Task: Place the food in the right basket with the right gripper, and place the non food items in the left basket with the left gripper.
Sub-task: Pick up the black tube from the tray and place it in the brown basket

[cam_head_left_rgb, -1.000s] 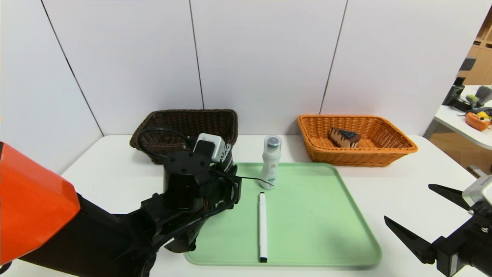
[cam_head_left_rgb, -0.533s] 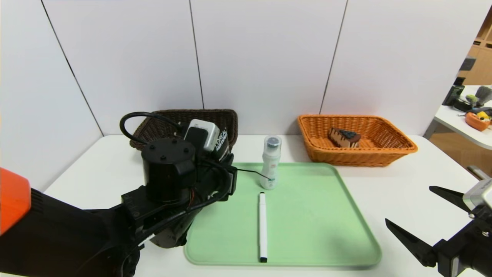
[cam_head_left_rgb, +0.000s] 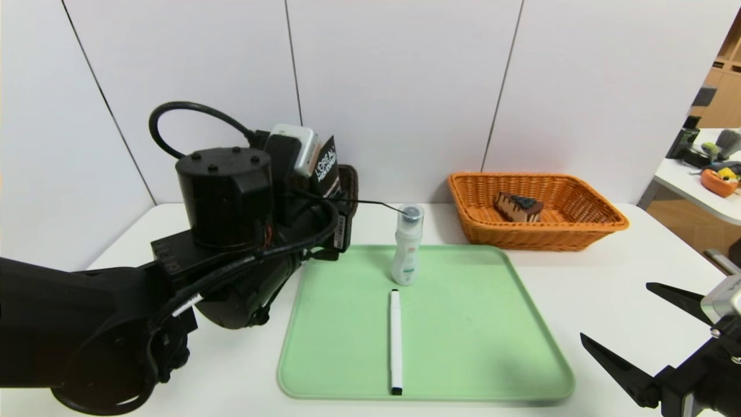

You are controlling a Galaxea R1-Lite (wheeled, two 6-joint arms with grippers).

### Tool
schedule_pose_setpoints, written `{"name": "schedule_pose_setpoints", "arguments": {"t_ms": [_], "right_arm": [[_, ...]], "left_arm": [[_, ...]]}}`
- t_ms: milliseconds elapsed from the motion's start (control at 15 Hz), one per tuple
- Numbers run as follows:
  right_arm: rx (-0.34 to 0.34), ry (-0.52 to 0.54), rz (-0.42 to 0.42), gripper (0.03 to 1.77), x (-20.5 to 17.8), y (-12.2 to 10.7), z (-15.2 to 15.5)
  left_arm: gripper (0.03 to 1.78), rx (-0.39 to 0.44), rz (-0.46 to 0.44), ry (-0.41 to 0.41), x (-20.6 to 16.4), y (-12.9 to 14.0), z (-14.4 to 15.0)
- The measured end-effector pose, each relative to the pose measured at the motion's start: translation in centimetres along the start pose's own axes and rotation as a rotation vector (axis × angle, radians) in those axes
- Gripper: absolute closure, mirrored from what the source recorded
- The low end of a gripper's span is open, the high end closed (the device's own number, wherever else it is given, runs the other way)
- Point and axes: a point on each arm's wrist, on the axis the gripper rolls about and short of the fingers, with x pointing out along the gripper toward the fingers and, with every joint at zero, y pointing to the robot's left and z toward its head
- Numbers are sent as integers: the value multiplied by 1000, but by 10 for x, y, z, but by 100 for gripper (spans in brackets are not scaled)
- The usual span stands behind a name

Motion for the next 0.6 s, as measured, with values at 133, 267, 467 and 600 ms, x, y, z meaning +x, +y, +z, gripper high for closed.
{"name": "schedule_pose_setpoints", "arguments": {"t_ms": [133,267,467,600], "right_arm": [[0,0,0,10,-1,0,-1],[0,1,1,10,-2,1,-2],[-3,-1,8,10,-3,1,-3],[-5,-2,14,10,-3,2,-3]], "left_arm": [[130,3,14,-23,7,9,14],[130,4,28,-29,15,20,25],[130,7,61,-47,32,38,40],[131,7,84,-57,45,49,48]]}}
